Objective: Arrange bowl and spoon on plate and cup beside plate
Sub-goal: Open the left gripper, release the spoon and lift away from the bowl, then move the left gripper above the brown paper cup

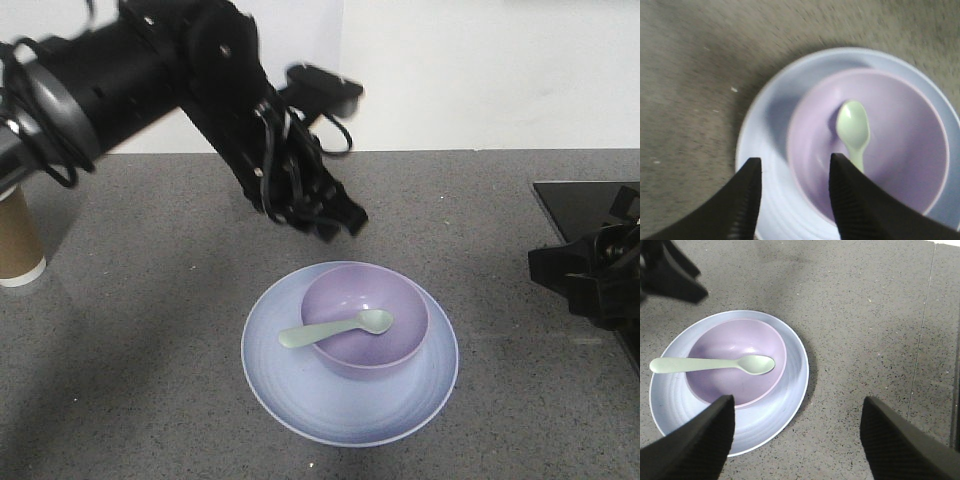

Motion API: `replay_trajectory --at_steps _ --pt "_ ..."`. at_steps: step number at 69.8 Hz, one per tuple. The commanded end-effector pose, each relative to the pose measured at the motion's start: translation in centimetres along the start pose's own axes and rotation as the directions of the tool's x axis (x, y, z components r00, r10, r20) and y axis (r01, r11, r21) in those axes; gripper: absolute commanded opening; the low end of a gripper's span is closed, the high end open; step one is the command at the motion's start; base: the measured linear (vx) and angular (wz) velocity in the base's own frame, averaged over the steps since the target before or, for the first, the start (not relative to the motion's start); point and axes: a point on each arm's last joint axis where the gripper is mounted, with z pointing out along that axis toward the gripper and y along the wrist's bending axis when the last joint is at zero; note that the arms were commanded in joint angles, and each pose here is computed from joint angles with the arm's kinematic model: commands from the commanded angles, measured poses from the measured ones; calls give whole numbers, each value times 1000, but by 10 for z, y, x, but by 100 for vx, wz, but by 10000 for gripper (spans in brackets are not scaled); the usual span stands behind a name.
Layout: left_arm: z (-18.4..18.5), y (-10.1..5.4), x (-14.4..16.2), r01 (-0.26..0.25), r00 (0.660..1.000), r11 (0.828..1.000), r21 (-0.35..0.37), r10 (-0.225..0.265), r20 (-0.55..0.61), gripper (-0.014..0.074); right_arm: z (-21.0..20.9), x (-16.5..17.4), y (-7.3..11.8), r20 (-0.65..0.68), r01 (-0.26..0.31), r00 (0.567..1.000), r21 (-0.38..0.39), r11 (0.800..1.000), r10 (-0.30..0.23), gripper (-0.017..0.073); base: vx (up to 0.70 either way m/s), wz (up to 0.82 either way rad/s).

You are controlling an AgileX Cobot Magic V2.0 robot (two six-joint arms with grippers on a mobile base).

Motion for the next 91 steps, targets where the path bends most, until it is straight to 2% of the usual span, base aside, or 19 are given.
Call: replay_trajectory --at_steps 1,14,20,24,31,37,45,47,50,54,57,69,75,79,91 --pt "-58 16 -1 67 988 997 -35 -61 140 318 -9 -12 0 100 -1 995 -2 1000 1 506 0 0" --pt "-107 68 15 208 954 972 -110 -176 243 318 -9 -12 0 100 -1 995 -2 1000 1 506 0 0" --pt "-133 92 27 280 928 949 -148 -227 296 318 -9 -12 0 100 -1 995 -2 1000 1 506 0 0" --pt "-147 108 36 333 907 927 -175 -264 327 318 -9 -12 0 100 -1 995 -2 1000 1 506 0 0" --pt "-167 131 52 414 876 879 -238 -314 367 318 -9 -12 0 100 -1 995 -2 1000 1 506 0 0" --pt "-177 153 67 476 853 831 -289 -357 380 318 -9 -12 0 100 -1 995 -2 1000 1 506 0 0" --pt "-175 179 90 548 825 772 -321 -437 357 318 -9 -12 0 100 -1 995 -2 1000 1 506 0 0" --pt "-173 184 95 559 821 762 -326 -453 349 318 -9 -12 0 100 -1 995 -2 1000 1 506 0 0" --pt "-168 195 107 586 807 736 -339 -492 326 318 -9 -12 0 100 -1 995 -2 1000 1 506 0 0" --pt "-161 205 119 609 793 713 -349 -532 296 318 -9 -12 0 100 -1 995 -2 1000 1 506 0 0" --pt "-158 215 130 633 774 686 -358 -565 285 318 -9 -12 0 100 -1 995 -2 1000 1 506 0 0" --pt "-158 241 156 713 700 593 -374 -635 327 318 -9 -12 0 100 -1 995 -2 1000 1 506 0 0" --pt "-162 248 162 729 683 569 -380 -643 347 318 -9 -12 0 100 -1 995 -2 1000 1 506 0 0" --pt "-164 250 165 735 677 561 -382 -645 354 318 -9 -12 0 100 -1 995 -2 1000 1 506 0 0" --pt "-155 258 166 739 671 557 -379 -659 341 318 -9 -12 0 103 0 995 -3 1000 1 506 0 0"
